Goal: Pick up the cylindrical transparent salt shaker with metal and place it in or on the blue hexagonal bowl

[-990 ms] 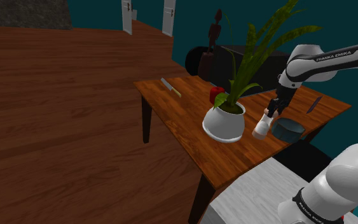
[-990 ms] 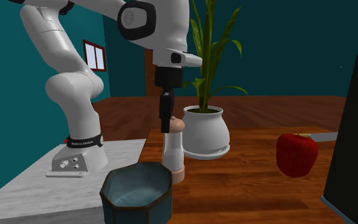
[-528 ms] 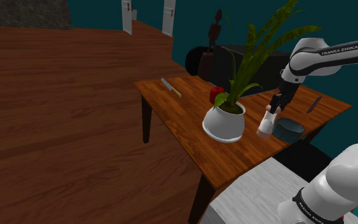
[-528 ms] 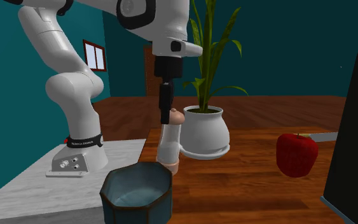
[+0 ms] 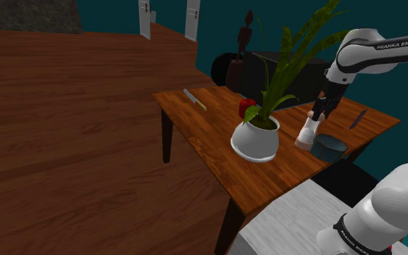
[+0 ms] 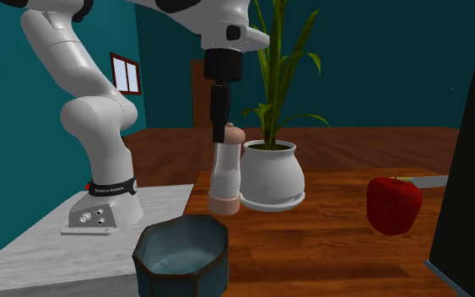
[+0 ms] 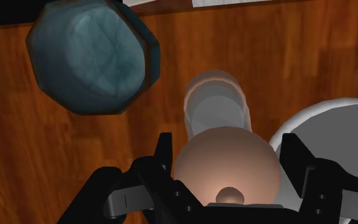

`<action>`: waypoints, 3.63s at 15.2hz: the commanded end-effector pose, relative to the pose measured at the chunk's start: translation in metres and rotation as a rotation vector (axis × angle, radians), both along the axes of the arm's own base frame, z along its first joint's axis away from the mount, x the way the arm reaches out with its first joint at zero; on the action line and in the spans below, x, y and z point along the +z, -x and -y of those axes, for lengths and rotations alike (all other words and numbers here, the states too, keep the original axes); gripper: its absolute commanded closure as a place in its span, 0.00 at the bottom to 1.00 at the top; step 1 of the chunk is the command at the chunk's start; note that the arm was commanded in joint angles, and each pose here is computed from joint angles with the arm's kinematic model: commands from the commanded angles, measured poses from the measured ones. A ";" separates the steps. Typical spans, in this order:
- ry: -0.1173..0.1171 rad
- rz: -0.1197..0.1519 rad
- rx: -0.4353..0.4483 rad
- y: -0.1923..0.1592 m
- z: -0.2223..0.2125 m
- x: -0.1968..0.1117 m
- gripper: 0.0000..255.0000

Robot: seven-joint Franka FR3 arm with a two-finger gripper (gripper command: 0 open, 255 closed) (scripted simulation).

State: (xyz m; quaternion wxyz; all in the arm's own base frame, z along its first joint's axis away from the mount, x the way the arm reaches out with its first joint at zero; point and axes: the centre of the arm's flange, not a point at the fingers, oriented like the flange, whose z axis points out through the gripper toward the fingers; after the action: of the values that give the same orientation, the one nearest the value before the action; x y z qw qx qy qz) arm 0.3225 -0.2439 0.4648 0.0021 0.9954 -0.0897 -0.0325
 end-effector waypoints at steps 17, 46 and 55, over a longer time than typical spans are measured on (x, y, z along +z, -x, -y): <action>0.000 0.000 0.000 0.000 0.000 0.095 1.00; 0.000 0.000 0.000 0.088 0.128 0.099 1.00; 0.000 0.000 0.000 0.088 0.128 0.052 1.00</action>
State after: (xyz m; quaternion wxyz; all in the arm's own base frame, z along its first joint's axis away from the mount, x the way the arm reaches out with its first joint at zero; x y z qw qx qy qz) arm 0.2343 -0.3720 0.5221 0.0017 0.9954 -0.0897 -0.0329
